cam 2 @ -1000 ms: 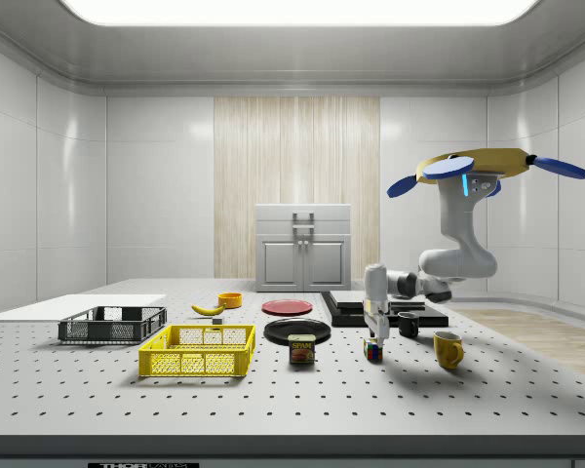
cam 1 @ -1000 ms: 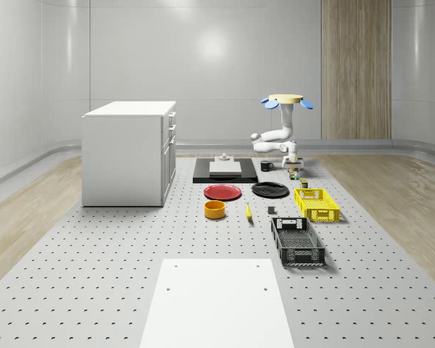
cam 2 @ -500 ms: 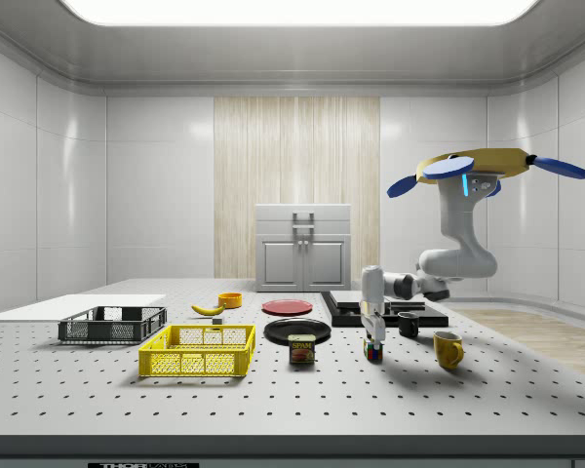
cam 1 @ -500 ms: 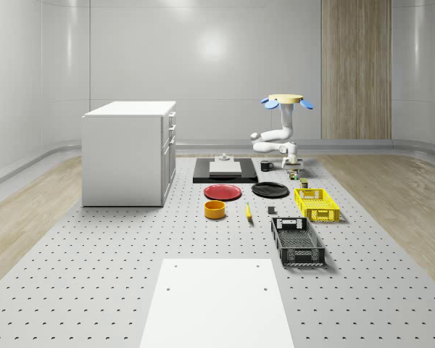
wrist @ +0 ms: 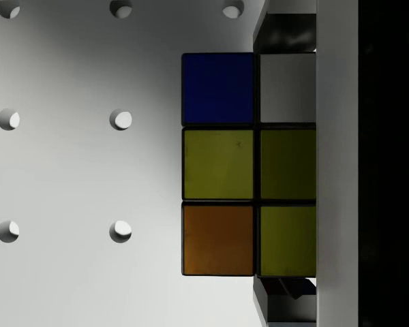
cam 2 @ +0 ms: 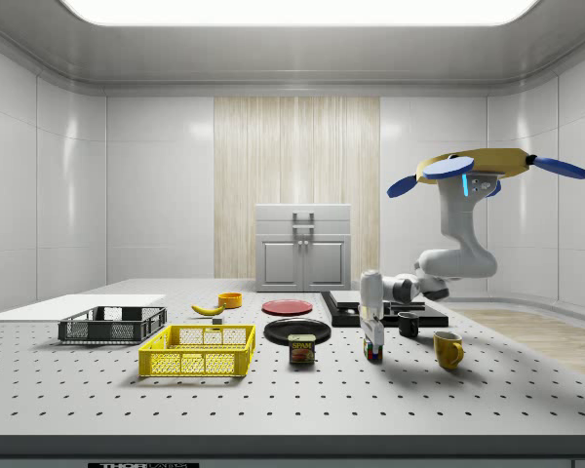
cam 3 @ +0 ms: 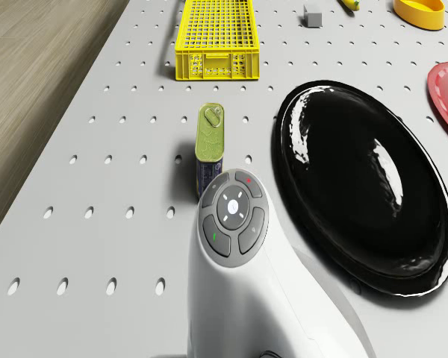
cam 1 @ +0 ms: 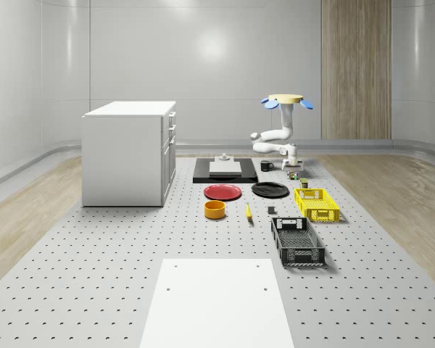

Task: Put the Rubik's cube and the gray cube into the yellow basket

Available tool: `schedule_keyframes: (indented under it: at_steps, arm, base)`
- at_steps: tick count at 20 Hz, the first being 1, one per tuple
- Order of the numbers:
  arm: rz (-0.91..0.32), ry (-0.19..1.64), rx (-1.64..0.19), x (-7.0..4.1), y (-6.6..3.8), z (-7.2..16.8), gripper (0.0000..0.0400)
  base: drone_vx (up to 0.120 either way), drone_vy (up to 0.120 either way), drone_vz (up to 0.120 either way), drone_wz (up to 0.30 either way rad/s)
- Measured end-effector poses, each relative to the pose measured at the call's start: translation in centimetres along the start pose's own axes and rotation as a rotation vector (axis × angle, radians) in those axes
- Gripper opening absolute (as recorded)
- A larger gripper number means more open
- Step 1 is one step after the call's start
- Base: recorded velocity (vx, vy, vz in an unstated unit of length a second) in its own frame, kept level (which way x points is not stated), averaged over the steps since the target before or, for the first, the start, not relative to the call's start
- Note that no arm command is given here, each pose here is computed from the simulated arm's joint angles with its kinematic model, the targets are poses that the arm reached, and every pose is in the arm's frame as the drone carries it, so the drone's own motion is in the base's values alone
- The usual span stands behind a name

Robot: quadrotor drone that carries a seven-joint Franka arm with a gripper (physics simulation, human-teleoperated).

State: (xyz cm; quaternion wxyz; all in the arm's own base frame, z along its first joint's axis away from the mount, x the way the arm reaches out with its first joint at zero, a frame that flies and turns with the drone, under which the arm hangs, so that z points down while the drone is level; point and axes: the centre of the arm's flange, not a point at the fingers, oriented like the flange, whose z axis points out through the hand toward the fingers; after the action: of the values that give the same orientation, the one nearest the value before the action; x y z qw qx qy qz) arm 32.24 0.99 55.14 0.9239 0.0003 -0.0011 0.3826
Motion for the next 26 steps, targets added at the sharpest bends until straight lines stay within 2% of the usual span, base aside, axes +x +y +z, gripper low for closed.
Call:
schedule_keyframes:
  at_steps: [3, 6, 9, 17, 22, 26]
  arm:
    - [0.000, 0.000, 0.000, 0.0, 0.0, 0.3, 0.0400]
    - [0.000, 0.000, 0.000, 0.0, 0.0, 0.4, 0.0360]
    - [0.000, 0.000, 0.000, 0.0, 0.0, 0.5, 0.0342]
    - [0.000, 0.000, 0.000, 0.0, 0.0, 0.5, 0.0327]
    - [0.000, 0.000, 0.000, 0.0, 0.0, -1.0, 0.0326]
    - [0.000, 0.000, 0.000, 0.0, 0.0, -2.6, 0.0325]
  base:
    - [0.000, 0.000, 0.000, 0.000]
    - [0.000, 0.000, 0.000, 0.000]
    - [0.000, 0.000, 0.000, 0.000]
    - [0.000, 0.000, 0.000, 0.000]
    - [0.000, 0.000, 0.000, 0.000]
    - [0.000, 0.000, 0.110, 0.000]
